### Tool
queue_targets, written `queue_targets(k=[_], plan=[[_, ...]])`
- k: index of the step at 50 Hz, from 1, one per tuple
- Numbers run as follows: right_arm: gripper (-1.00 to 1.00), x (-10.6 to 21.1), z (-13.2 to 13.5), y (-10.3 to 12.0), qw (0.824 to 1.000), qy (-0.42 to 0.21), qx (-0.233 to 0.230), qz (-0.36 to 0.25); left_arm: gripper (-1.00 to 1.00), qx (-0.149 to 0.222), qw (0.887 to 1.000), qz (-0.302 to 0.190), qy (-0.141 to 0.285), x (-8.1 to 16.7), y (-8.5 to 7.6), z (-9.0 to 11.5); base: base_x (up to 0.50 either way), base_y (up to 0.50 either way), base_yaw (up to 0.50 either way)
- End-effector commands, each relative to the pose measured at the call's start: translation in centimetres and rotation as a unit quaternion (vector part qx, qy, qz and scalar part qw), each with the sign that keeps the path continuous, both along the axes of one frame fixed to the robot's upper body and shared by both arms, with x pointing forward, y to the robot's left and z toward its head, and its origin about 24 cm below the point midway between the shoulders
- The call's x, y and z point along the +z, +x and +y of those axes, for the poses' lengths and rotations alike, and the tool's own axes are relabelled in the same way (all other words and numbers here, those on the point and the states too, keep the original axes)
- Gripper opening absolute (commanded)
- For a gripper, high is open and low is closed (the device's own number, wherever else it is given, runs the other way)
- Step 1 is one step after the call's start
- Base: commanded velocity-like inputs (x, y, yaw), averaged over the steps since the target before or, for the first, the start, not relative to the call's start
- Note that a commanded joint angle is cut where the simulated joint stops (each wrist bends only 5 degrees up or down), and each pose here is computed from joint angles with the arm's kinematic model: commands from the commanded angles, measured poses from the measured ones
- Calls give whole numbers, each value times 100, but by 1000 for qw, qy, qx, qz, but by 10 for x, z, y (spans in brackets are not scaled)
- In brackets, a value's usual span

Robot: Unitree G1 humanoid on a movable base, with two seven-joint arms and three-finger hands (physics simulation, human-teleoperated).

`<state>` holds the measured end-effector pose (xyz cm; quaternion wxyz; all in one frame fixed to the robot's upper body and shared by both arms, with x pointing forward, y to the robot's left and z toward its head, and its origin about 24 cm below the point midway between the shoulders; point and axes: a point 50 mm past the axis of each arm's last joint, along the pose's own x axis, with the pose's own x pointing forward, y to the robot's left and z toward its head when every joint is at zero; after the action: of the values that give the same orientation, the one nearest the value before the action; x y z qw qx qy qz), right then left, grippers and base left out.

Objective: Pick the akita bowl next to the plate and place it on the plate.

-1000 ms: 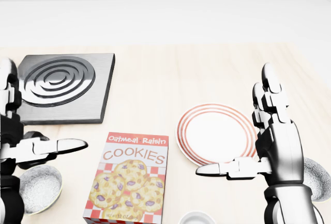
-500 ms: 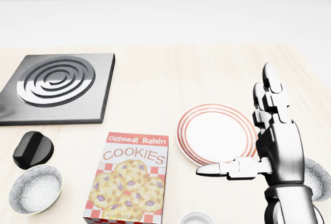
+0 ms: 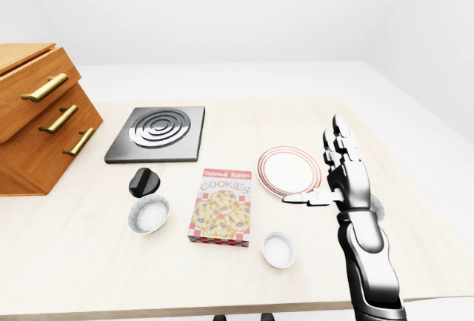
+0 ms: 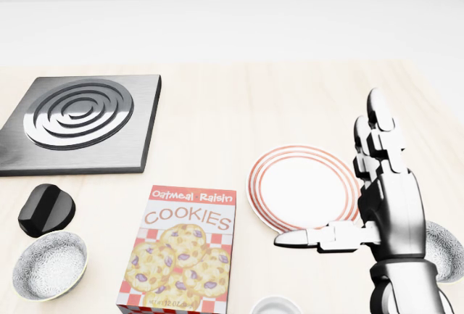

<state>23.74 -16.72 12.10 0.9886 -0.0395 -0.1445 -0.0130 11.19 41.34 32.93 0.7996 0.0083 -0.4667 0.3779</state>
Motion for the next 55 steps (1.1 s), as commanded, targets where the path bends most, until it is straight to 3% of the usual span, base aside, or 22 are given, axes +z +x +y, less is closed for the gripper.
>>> queue_targets(k=[1, 9, 16, 23, 37, 55], plan=[[100, -2, 1, 0, 1000, 0, 1, 3, 100, 85, 992, 76, -61, -30, -29, 54, 0, 0, 0], [100, -4, 1, 0, 1000, 0, 2, 9, 100, 86, 978, 145, -123, -71, -20, 73, 0, 0, 0], [100, -5, 2, 0, 1000, 0, 3, 12, 100, 88, 949, 218, -211, -124, -18, 93, 0, 0, 0], [100, -7, 2, 0, 1000, -2, 2, 15, 100, 76, 926, 258, -264, -161, -14, 96, 0, 0, 0], [100, -25, 6, 3, 998, -22, 13, 57, 100, 87, 919, 264, -278, -177, -21, 103, 0, 0, 0], [100, -31, 7, 4, 996, -49, 8, 70, 100, 84, 922, 263, -273, -170, -19, 99, 0, 0, 0]])
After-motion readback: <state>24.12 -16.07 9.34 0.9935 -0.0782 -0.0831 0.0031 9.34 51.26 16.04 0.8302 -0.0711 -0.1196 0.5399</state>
